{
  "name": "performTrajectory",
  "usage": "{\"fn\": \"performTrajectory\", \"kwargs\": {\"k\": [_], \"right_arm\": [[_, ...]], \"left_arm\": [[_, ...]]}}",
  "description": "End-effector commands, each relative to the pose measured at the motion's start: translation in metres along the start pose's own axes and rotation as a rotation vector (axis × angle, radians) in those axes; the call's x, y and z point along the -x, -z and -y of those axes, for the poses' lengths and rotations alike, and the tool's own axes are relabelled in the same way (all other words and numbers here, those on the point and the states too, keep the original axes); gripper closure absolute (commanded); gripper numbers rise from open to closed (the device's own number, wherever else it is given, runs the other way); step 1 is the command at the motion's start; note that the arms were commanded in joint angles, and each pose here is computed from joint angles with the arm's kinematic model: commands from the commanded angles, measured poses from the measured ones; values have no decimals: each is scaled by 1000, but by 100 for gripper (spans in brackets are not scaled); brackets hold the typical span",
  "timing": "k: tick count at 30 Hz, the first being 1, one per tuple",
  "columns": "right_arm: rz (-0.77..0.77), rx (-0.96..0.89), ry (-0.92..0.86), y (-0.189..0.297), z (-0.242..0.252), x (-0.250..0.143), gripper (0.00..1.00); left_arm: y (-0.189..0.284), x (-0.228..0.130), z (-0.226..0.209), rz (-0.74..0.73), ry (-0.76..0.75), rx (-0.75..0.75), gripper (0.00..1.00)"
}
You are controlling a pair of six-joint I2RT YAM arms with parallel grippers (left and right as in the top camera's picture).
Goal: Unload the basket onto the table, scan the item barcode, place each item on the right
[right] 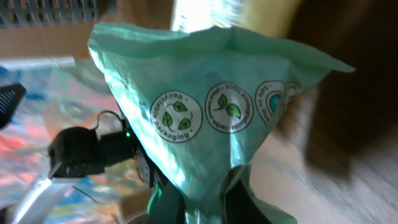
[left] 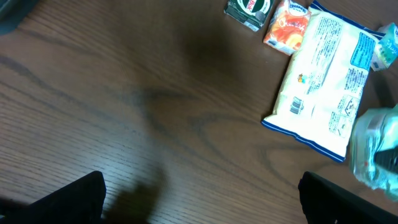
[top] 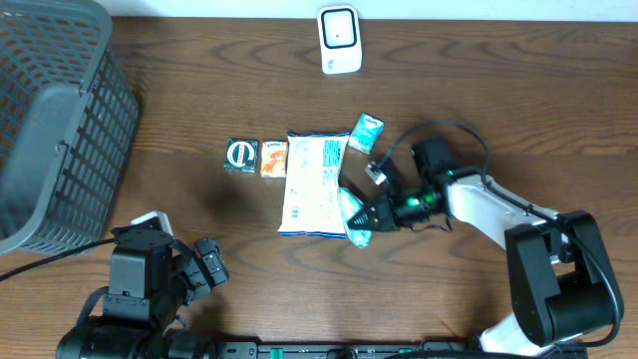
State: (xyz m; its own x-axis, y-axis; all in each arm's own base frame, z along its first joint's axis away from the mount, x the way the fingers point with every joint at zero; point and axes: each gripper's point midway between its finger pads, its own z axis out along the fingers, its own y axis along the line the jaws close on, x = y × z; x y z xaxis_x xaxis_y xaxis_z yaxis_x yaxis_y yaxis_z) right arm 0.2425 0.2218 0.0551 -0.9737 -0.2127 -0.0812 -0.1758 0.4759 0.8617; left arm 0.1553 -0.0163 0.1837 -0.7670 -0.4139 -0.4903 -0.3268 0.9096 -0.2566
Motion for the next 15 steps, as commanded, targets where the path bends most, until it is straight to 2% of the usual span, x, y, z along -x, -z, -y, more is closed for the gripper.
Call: {"fn": "performTrajectory", "kwargs": {"k": [1,7,9,12,15], "right_arm": [[31,53,-114,11,9,-7,99],[113,-56,-265,38,49,-6,86],[129,-125,-316,46,65,-9,85],[143,-245,-373,59,89,-15,76],[145,-366,-429,76,107,-18,73]], "left_arm": [[0,0,-2,5,0,9,2],[0,0,-2,5,0,9,3],[0,0,-2,5,0,9,2],[0,0,-2,5,0,9,2],[0,0,-2,5,0,9,2]]}}
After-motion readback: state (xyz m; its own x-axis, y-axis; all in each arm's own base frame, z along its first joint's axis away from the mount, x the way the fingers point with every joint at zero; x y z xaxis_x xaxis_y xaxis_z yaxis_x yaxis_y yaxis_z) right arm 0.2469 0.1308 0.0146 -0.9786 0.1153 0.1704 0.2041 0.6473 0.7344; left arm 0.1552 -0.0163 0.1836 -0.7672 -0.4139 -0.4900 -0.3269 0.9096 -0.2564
